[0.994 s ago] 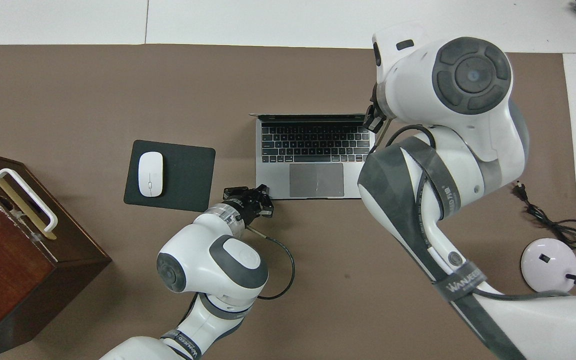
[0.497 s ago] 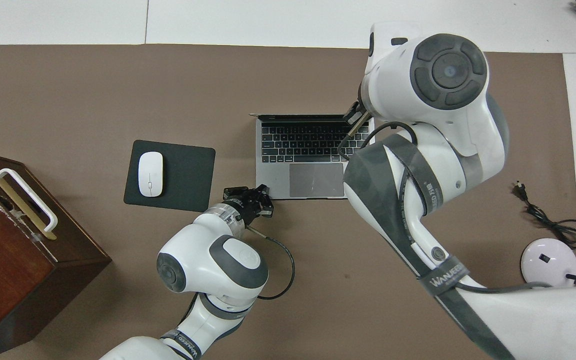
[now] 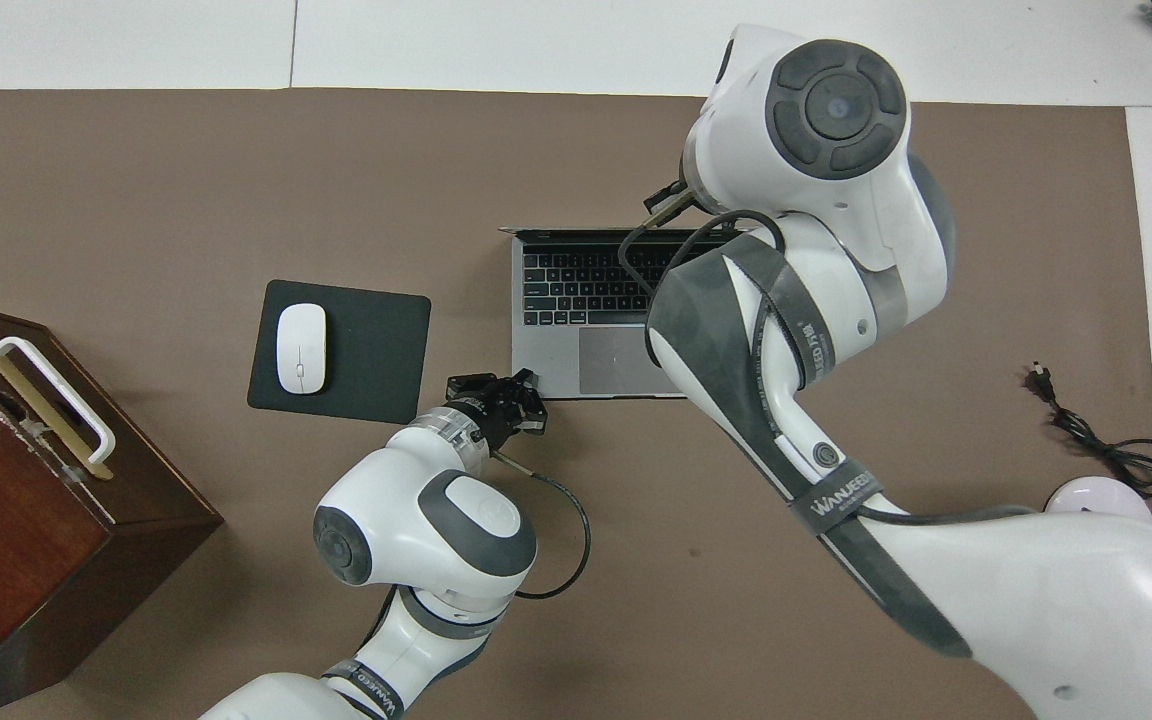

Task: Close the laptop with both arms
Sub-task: 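Push the laptop lid down toward the keyboard with the right gripper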

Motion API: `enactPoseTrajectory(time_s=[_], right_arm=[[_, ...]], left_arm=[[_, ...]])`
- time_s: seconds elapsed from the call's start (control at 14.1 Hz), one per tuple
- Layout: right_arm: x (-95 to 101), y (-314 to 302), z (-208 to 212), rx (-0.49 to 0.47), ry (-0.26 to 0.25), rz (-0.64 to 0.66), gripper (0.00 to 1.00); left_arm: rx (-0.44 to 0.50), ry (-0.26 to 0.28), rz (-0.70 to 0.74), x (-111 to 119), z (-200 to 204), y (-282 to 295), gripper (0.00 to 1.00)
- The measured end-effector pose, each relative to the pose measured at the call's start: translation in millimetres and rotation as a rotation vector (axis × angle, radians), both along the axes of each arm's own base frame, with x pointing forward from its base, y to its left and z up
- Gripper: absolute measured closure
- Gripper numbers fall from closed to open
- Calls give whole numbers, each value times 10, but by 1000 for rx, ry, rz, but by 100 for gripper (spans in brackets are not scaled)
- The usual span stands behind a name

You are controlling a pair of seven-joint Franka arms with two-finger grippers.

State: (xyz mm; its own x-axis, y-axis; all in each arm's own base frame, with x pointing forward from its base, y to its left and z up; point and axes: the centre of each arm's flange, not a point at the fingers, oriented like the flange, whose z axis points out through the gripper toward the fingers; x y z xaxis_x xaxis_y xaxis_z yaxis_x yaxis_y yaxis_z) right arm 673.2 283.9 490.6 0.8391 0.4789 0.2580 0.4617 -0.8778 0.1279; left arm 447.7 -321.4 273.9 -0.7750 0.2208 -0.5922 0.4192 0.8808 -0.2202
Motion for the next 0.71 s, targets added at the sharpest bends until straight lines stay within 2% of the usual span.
enactPoseTrajectory(time_s=[0.71], right_arm=[[8, 119, -222, 54, 30, -198, 99]], left_arm=[[-1, 1, 2, -1, 0, 1, 99]])
